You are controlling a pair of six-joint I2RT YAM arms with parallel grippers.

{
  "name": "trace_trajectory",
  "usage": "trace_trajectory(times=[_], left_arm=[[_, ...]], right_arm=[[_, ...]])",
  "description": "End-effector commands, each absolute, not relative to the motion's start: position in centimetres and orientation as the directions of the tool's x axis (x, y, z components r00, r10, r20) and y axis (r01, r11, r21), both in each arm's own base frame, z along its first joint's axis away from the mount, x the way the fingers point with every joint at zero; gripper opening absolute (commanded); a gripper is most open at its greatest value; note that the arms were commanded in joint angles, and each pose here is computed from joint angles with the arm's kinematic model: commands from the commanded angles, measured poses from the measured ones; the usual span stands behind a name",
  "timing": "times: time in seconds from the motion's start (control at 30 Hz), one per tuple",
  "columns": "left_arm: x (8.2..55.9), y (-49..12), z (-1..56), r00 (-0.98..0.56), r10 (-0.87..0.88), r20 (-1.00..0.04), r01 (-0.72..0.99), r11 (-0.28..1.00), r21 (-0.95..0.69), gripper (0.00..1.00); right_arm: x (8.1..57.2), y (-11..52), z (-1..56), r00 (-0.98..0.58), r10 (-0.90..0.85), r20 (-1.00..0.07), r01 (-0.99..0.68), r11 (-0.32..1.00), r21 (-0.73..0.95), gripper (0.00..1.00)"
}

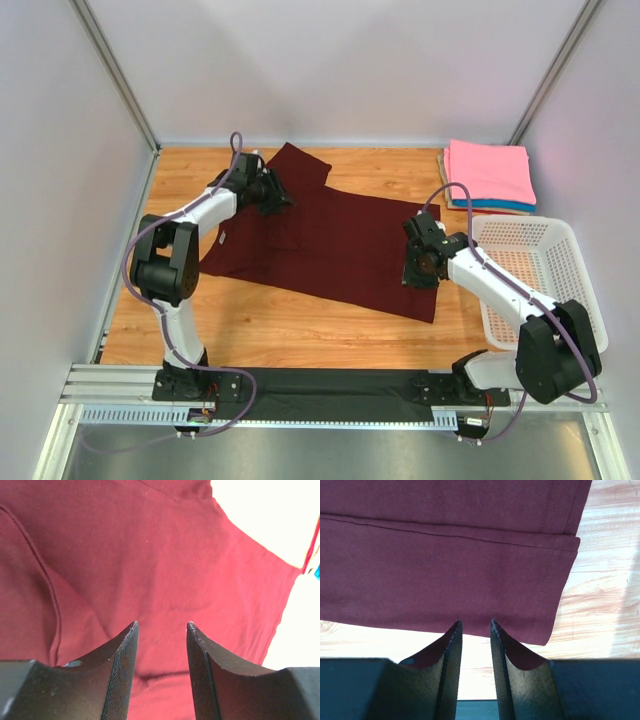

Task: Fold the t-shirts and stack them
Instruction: Fold the tshirt

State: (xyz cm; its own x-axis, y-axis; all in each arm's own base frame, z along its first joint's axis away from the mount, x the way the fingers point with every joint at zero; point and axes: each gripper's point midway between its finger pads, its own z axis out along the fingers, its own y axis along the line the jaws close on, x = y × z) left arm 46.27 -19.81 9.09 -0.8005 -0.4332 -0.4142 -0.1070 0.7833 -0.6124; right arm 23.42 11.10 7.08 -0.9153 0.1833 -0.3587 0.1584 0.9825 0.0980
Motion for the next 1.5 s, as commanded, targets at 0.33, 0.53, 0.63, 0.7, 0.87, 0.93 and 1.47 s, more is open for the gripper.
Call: trace_trajectory(times=[0.33,0.53,0.63,0.7,0.87,0.93,1.47], left_arm=[[39.1,-15.2,8.4,-0.805,-0.413,-0.425,-0.2,0.864,-0.462,0.43],[38.5,-14.6,6.0,-0.817,-0.448,-0.364,-0.284,0.862,-0.421,0.4],[38.5,-14.3,5.1,-0.819,-0.46,-0.342,-0.318,0.861,-0.397,0.4],[38.4,-14.4,4.4,-0.824,-0.463,-0.326,-0.33,0.86,-0.389,0.4],[38.8,-14.3,3.7,-0.822,-0.471,-0.319,-0.344,0.858,-0.381,0.38],[39.1,-14.4,3.9,-0.819,-0.47,-0.329,-0.336,0.858,-0.389,0.36],[38.9,-14.1,3.5,-0.824,-0.485,-0.294,-0.378,0.856,-0.353,0.32]], right_arm=[[23.8,11.8,7.5,-0.907,0.185,-0.378,0.141,0.98,0.141,0.3],[23.5,11.3,7.8,-0.901,0.189,-0.391,0.147,0.98,0.135,0.3],[23.5,11.3,7.9,-0.898,0.19,-0.396,0.148,0.98,0.136,0.3],[23.5,11.3,7.9,-0.899,0.19,-0.395,0.148,0.98,0.135,0.3],[23.5,11.3,7.9,-0.898,0.192,-0.395,0.149,0.979,0.137,0.3],[23.5,11.3,7.8,-0.898,0.19,-0.396,0.148,0.98,0.136,0.3],[23.5,11.2,7.6,-0.9,0.187,-0.393,0.146,0.981,0.131,0.29]])
